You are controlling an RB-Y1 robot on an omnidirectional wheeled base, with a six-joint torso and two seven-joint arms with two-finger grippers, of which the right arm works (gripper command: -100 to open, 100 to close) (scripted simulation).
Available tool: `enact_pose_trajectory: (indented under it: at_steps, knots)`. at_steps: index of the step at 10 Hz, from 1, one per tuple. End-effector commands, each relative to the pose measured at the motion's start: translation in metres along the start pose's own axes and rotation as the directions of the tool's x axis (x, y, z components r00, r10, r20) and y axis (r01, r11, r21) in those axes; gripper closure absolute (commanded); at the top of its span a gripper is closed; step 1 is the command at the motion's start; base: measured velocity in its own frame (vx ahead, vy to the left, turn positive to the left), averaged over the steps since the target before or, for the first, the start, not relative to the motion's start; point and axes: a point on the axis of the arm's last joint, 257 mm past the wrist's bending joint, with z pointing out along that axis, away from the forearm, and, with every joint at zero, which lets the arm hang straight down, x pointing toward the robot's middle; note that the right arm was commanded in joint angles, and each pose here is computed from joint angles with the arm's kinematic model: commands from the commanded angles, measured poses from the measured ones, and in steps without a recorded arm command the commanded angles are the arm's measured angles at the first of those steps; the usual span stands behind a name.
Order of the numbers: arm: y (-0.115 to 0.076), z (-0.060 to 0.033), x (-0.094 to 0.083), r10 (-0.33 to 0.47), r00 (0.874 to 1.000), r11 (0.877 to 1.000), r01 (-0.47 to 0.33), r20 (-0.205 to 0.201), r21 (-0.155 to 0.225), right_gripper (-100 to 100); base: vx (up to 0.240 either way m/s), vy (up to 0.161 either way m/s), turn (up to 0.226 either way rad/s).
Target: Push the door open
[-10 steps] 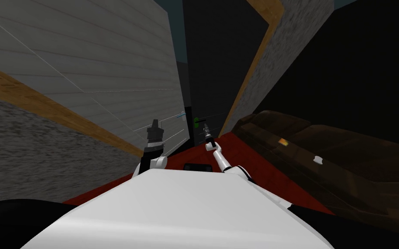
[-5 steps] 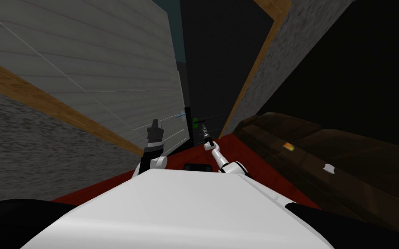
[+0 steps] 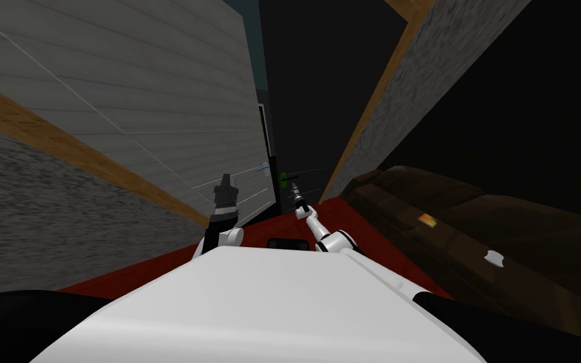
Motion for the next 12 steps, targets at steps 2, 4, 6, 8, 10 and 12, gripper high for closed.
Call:
enact_pose_trajectory:
  at_steps: [2, 4, 6, 8, 10, 12]
  knots:
    - [-0.006, 0.0033, 0.006, 0.0, 1.0, 1.0, 0.0, -0.011, 0.021, -100, 0.019, -0.081, 0.019]
    - [-0.007, 0.0007, -0.016, -0.027, 1.0, 0.999, 0.026, 0.008, 0.021, -100, 0.051, -0.007, 0.017]
    - [-0.009, -0.0018, -0.032, -0.047, 0.999, 0.999, 0.046, 0.022, 0.025, -100, 0.134, 0.06, 0.02]
    - [-0.009, -0.0029, -0.038, -0.052, 0.998, 0.998, 0.051, 0.028, 0.026, -100, 0.173, 0.054, 0.02]
    - [-0.01, -0.0029, -0.035, -0.042, 0.999, 0.999, 0.042, 0.029, 0.025, -100, 0.204, 0.065, 0.023]
    - [-0.009, -0.0015, -0.021, -0.019, 1.0, 1.0, 0.019, 0.022, 0.021, -100, 0.162, 0.06, 0.02]
